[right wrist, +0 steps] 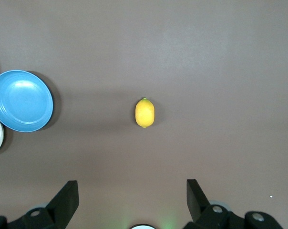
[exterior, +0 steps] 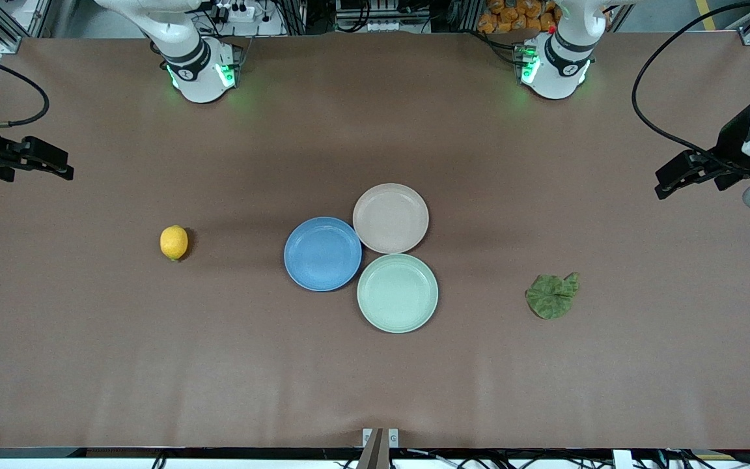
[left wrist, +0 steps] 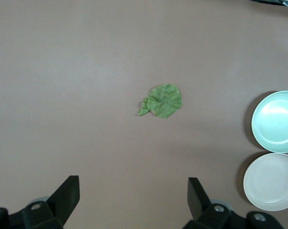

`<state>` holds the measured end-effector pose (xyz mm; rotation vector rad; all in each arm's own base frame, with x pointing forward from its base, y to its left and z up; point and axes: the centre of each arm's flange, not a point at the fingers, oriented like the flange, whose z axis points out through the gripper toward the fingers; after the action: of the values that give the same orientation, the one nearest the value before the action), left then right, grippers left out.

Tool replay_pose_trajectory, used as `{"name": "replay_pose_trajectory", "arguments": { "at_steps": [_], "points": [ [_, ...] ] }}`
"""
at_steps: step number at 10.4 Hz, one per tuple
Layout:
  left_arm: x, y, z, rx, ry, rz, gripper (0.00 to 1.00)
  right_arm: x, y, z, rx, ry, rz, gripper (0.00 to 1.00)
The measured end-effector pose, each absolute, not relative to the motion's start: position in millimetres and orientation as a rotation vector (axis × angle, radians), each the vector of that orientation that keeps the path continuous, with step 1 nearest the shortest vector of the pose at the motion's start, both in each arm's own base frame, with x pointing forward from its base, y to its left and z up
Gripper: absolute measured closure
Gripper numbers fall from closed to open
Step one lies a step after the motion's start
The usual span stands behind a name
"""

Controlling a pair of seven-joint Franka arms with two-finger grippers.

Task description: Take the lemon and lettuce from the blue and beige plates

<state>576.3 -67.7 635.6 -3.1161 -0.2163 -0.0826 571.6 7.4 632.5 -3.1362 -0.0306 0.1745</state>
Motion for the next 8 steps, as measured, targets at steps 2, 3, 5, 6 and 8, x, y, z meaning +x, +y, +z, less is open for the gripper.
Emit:
{"name": "replay_pose_trajectory", "arguments": {
  "at_steps": [2,3,5,6,8],
  "points": [
    [574.4,-67.4,633.7,-3.113,-0.217,-0.053,0.0,573.3,7.4,633.4,-3.137,-0.031,0.153,0.0],
    [574.2,-67.3,633.4,-3.113,-0.217,-0.05,0.0,574.1,7.4,633.4,-3.138,-0.031,0.143,0.0],
    [573.7,-67.3,632.4,-3.112,-0.216,-0.042,0.0,575.1,7.4,633.1,-3.138,-0.032,0.133,0.0],
    [573.2,-67.2,632.0,-3.111,-0.216,-0.034,0.0,575.7,7.4,633.4,-3.138,-0.032,0.125,0.0],
    [572.8,-67.1,631.6,-3.11,-0.217,-0.027,0.0,577.2,7.5,633.9,-3.139,-0.032,0.106,0.0]
  ]
}}
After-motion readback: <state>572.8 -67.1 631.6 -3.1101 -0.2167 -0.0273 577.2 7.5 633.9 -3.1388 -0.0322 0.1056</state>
